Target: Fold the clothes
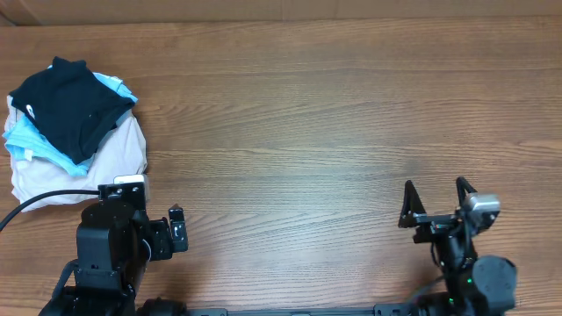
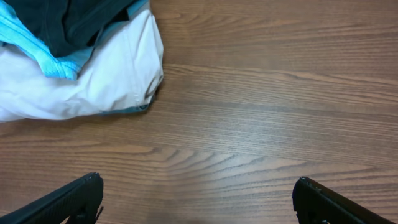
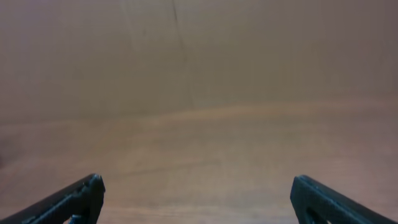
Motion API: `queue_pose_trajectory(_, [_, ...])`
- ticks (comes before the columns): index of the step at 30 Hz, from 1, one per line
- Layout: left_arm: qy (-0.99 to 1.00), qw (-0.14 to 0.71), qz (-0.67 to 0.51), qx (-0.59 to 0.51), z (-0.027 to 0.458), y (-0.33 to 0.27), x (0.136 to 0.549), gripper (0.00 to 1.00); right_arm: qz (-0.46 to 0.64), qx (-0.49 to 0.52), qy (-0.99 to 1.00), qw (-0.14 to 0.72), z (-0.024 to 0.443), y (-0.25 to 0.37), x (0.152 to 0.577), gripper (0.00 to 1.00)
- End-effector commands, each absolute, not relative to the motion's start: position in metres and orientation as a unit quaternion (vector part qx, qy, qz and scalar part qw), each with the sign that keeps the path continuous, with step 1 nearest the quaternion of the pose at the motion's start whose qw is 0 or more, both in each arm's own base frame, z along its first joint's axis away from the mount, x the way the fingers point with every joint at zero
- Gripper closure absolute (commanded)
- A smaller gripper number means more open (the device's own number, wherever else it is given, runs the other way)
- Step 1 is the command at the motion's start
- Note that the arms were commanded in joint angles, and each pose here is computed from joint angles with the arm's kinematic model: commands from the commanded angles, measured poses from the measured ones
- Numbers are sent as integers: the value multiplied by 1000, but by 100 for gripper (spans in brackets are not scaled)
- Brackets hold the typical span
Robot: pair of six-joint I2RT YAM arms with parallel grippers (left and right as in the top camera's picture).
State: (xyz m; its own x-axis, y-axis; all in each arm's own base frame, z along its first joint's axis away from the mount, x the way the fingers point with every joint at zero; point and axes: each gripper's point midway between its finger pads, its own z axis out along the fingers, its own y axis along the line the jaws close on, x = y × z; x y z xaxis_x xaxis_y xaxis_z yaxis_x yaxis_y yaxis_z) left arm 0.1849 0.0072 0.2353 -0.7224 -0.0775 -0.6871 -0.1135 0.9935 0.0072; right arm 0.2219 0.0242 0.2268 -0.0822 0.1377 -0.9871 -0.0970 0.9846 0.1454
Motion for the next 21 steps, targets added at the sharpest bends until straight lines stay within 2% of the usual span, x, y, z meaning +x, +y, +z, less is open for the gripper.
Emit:
queue_pose_trajectory(1, [927,369,27,-57,235,9,185,0,56,-7,707,705,208,22,235,0])
queue_pose_trajectory(4, [927,369,27,-57,234,9,185,0,54,-10,690,722,194,23,244,0])
queue_pose_trajectory(6, [927,369,27,-57,234,9,185,0,61,-10,721,690,166,25,245,0])
queue_pose_trajectory(21, [927,369,27,-57,234,9,185,0,61,-11,721,690,166,26,246,0])
